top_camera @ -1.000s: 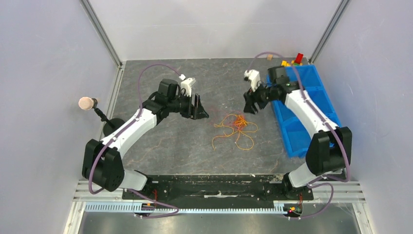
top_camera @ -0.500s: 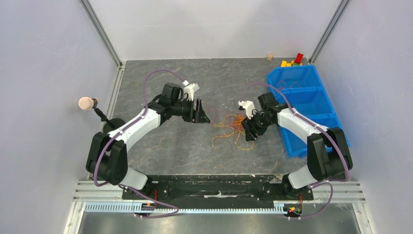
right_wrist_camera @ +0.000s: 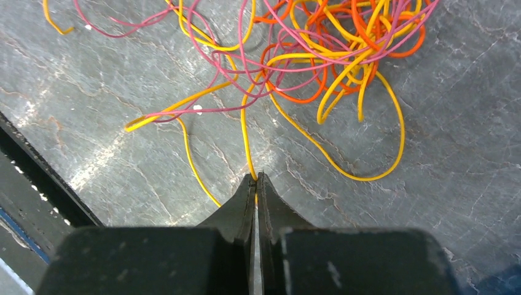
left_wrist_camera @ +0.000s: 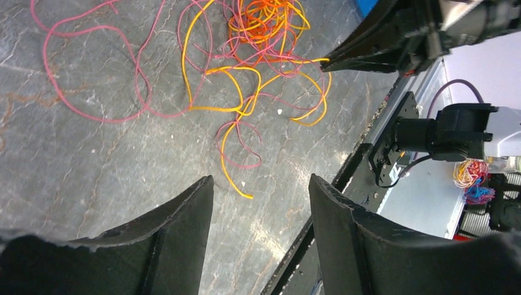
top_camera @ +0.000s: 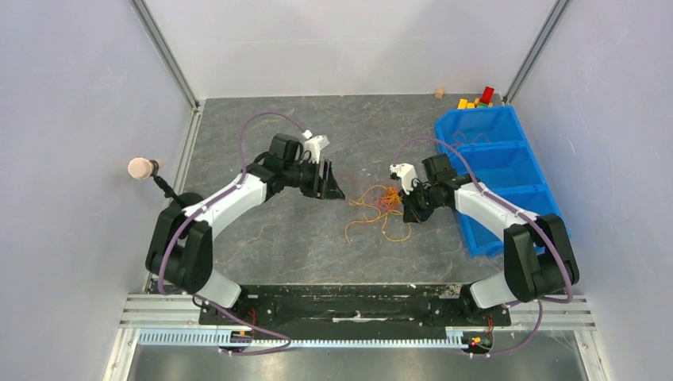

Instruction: Untangle the cables

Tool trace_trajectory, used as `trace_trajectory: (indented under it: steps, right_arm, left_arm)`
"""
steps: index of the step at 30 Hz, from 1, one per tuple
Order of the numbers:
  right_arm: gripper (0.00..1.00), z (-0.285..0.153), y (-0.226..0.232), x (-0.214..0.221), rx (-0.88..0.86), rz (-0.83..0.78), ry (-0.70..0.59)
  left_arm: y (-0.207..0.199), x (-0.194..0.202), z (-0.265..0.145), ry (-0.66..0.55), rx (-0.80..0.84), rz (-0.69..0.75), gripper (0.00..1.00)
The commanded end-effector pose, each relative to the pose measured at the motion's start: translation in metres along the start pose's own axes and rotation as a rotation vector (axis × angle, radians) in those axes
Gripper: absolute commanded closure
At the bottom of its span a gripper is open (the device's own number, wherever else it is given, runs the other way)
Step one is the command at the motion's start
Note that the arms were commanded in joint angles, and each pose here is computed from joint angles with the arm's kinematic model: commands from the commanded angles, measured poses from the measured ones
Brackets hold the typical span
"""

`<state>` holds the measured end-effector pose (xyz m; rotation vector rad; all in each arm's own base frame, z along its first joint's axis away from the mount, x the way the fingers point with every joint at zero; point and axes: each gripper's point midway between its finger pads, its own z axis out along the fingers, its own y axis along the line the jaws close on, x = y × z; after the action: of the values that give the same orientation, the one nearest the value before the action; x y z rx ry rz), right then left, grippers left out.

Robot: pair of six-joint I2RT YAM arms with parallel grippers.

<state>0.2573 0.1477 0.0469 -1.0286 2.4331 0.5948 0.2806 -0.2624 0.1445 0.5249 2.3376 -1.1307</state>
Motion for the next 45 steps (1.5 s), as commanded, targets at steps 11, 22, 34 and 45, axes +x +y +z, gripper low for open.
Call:
trace_trajectory:
  steps: [11,22,34,45]
  right_arm:
    - [0.71,-0.018,0.014,-0.016,-0.061,-0.072,-0.043]
    - [0.49,-0.033,-0.023,-0.081,-0.004,0.016,-0.183]
    - [0.47,-0.008,-0.052,-0.093,0.030,0.120,-0.186]
    - [0.53,0.018,-0.067,-0.078,0.055,0.166,-0.141]
  left_arm:
    - [-0.003,-0.057,0.100,-0.014,0.049,0.225,0.63]
    - [0.018,-0.059,0.141,0.033,0.048,0.270,0.85]
    - [0.024,-0.054,0.174,0.081,0.045,0.278,0.76]
    - [0.026,-0.039,0.183,0.131,0.074,0.268,0.67]
